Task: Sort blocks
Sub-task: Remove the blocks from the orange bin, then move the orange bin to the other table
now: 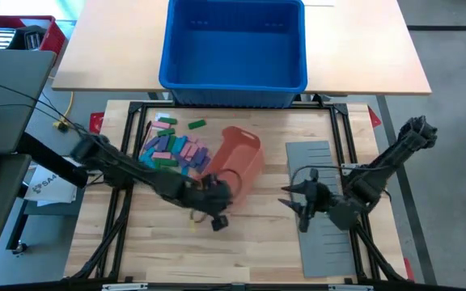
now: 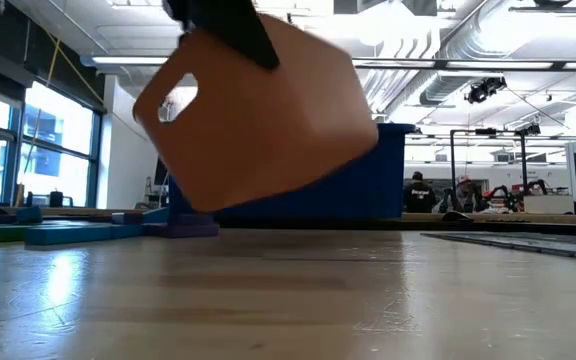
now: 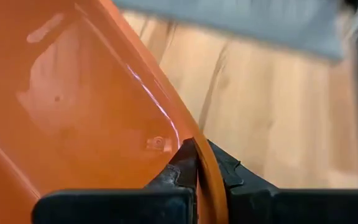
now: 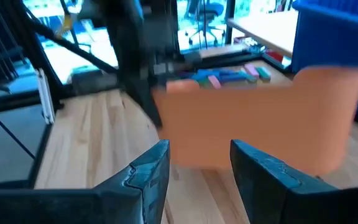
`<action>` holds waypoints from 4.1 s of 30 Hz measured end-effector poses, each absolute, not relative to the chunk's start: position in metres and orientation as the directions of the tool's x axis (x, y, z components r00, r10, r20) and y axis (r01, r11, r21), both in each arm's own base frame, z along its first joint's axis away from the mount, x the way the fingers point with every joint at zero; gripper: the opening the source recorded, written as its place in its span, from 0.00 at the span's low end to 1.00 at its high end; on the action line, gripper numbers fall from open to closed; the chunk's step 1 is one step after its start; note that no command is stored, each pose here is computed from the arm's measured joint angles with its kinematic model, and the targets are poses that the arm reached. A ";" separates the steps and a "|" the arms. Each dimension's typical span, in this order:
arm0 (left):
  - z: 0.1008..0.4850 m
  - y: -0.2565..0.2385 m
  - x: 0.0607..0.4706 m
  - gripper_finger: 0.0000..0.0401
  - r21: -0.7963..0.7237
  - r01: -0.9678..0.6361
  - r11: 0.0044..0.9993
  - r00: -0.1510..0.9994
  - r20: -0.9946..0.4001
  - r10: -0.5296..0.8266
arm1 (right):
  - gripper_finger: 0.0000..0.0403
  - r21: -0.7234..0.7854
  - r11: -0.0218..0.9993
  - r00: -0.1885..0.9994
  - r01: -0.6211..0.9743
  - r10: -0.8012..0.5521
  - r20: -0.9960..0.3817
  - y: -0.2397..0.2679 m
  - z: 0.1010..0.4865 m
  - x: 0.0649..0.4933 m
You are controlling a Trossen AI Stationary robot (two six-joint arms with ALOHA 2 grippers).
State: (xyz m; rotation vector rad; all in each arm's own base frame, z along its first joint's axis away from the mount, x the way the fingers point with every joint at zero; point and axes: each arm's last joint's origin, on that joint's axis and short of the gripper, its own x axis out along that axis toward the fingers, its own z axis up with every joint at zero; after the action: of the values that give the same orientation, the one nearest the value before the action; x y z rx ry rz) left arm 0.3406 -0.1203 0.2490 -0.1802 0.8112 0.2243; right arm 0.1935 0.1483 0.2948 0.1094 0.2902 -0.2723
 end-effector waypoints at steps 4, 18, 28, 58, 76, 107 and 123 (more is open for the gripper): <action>0.238 -0.131 0.369 0.00 0.052 -0.221 0.974 0.556 -0.814 0.170 | 0.41 0.065 0.957 0.930 0.282 -0.256 -0.264 0.150 0.302 0.180; 0.202 -0.141 0.415 0.02 0.198 0.130 0.972 0.461 -0.880 0.118 | 0.41 0.175 0.980 0.888 0.099 -0.008 -0.460 0.145 0.291 0.185; 0.207 -0.111 0.425 0.24 0.133 0.101 0.986 0.456 -0.887 0.073 | 0.42 -0.042 0.995 0.783 0.086 -0.093 -0.615 0.112 0.262 0.227; 0.398 -0.147 0.279 0.57 0.010 -0.204 0.979 0.811 -0.558 0.175 | 0.07 -0.028 0.990 0.529 -0.139 0.051 -0.847 0.059 0.188 0.288; 0.321 -0.211 0.264 0.57 0.123 -0.428 0.895 0.778 -0.454 0.434 | 0.00 -0.418 0.868 0.684 0.269 -0.477 -0.552 0.029 0.371 0.264; 0.251 -0.140 0.292 0.57 0.395 -0.533 0.748 0.572 -0.484 0.663 | 0.00 -0.084 0.259 0.126 0.962 -0.697 -0.706 -0.314 0.369 0.123; 0.244 -0.108 0.302 0.57 0.500 -0.557 0.663 0.493 -0.444 0.748 | 0.00 -0.060 0.192 0.049 0.980 -0.518 -0.854 -0.398 0.257 0.112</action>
State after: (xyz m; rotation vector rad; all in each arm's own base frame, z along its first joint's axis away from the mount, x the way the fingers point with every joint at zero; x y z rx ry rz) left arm 0.3015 -0.1081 0.2436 0.3082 0.6876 0.8071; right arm 0.1121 -0.3976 0.2567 0.6599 0.8937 -1.2764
